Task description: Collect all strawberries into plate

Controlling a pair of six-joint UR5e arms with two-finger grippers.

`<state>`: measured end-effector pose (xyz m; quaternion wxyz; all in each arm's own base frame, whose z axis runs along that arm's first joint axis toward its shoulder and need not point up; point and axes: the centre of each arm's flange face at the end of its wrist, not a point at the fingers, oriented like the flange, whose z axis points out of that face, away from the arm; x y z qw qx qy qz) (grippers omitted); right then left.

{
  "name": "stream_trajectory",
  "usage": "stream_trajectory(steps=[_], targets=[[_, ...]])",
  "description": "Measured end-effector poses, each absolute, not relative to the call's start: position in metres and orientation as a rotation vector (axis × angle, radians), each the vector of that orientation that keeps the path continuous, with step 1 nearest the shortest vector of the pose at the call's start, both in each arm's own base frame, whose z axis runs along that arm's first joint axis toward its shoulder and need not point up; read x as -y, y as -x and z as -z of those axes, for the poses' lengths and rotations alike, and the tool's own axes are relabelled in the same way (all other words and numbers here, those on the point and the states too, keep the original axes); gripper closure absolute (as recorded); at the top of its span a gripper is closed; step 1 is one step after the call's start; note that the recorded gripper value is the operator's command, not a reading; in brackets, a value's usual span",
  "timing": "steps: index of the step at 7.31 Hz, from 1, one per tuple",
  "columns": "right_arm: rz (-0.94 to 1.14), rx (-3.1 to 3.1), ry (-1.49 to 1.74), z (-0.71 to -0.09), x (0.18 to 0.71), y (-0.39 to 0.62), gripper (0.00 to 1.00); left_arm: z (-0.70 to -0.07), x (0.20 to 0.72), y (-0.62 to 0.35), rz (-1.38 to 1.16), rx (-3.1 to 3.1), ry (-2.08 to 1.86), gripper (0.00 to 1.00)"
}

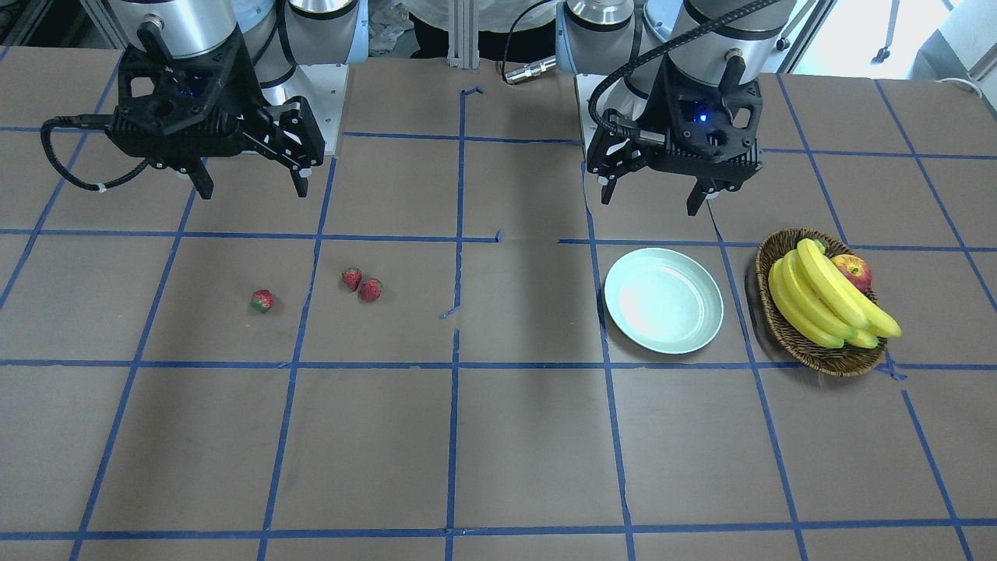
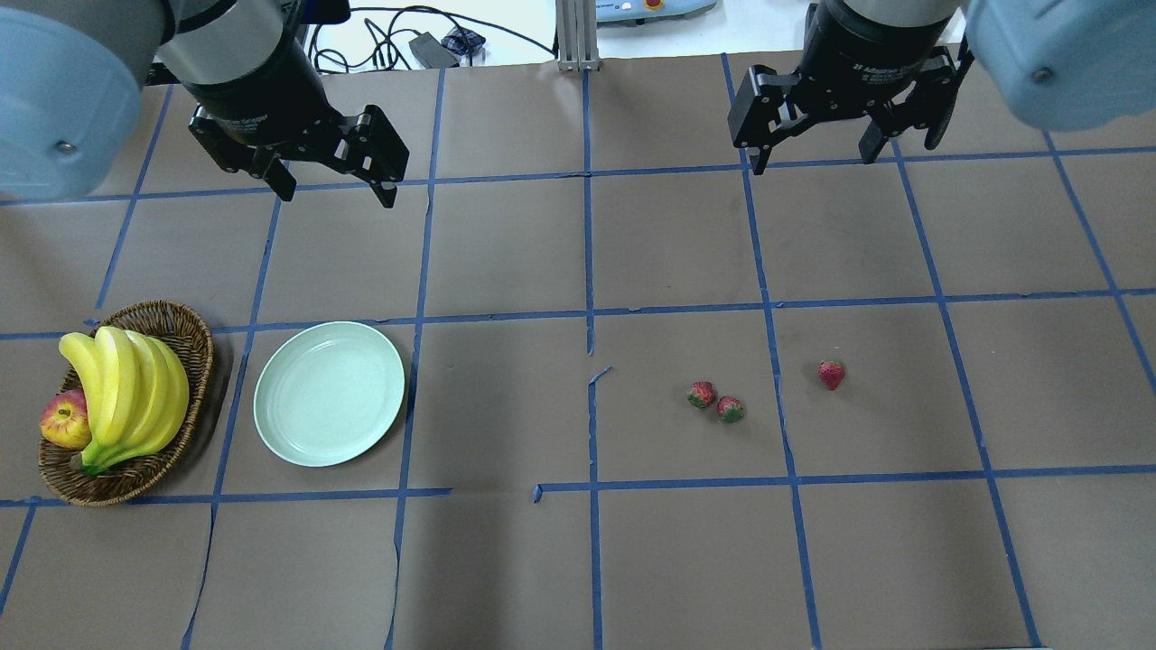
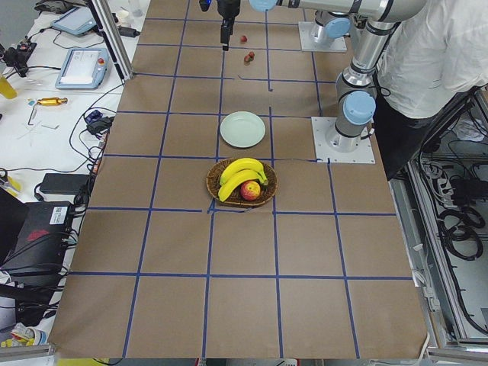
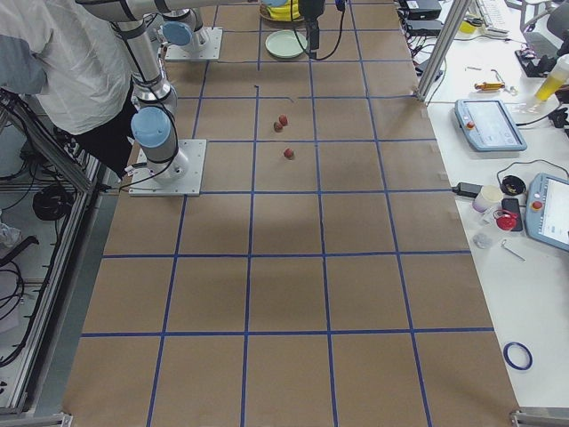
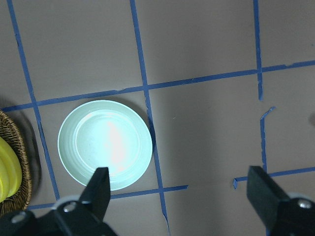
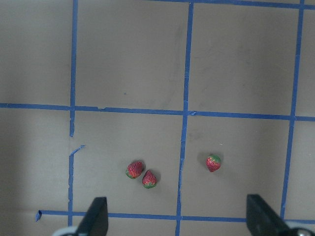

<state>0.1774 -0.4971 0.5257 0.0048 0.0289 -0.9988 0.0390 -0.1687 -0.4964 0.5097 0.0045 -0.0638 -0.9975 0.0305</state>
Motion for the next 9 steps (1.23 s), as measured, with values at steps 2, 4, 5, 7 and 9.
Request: stream_trajectory(steps=[2, 4, 5, 7, 9], targets=[[-0.114, 3.13, -0.089, -0.5253, 0.4966, -0.1779, 0.0, -0.5113, 0.4963, 0.1692, -0.1, 3.121, 0.2, 0.0], [-0.119, 3.132, -0.083, -0.5271, 0.497, -0.178, 0.0, -0.5163, 0.4975, 0.1703, -0.119, 3.11, 0.198, 0.0], [-0.127, 3.132, -0.078, -0.5279, 0.4984, -0.1779, 0.0, -0.5171, 0.4987, 0.1702, -0.126, 3.108, 0.198, 0.0], [-0.121, 3.133, -0.075, -0.5255, 0.4999, -0.1784, 0.0, -0.516, 0.498, 0.1697, -0.127, 3.107, 0.204, 0.0], [-0.117, 3.133, -0.077, -0.5248, 0.4997, -0.1793, 0.0, -0.5179, 0.4954, 0.1684, -0.134, 3.107, 0.215, 0.0]])
